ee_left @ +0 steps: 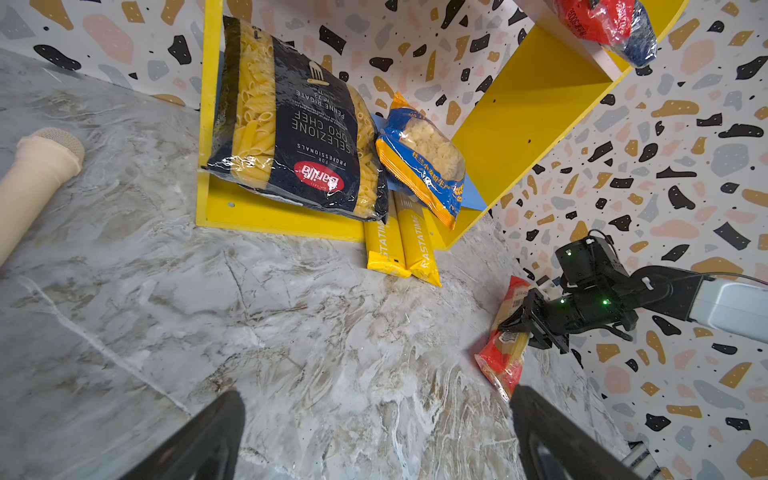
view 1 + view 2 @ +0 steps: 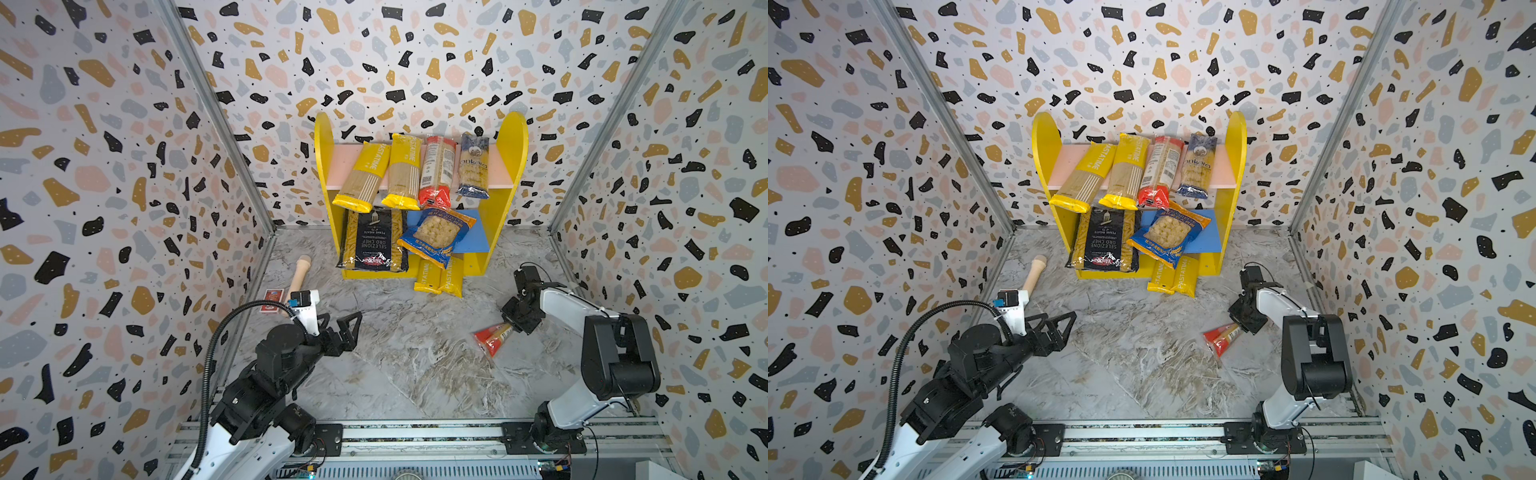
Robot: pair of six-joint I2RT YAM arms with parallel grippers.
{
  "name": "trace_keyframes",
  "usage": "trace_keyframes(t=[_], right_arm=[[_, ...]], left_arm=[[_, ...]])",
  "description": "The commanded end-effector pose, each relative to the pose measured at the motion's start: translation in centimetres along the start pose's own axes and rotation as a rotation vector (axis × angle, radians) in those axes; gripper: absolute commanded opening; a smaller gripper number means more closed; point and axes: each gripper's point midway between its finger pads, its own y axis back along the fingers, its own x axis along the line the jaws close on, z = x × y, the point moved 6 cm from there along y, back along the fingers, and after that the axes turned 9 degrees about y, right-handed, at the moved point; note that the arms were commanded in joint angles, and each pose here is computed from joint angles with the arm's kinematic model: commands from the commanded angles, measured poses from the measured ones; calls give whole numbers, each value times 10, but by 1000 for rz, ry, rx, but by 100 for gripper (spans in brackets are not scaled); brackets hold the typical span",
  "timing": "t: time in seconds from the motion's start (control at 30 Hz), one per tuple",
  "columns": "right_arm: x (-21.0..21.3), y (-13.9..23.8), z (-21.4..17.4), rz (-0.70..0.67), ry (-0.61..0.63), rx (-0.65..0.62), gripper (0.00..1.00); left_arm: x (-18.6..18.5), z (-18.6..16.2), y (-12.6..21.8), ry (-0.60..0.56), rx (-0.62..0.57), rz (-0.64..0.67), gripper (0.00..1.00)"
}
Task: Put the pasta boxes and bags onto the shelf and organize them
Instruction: 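Close the right gripper on the spaghetti pack and lift it, then raise the spaghetti pack upright with the right gripper toward the left gripper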
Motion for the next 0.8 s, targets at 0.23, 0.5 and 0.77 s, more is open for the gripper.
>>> trace_keyframes(t=[0.23, 0.5, 0.77], right_arm=[[11, 2, -37, 171, 173, 71, 0], [48, 50, -49, 558, 272, 26, 0], [95, 80, -61, 824, 415, -30, 0]], left_arm=[[-4, 11, 7, 7, -46, 10, 100], [-3, 13, 2, 26, -44, 33, 100], [-2, 21, 2, 26, -71, 87, 99]])
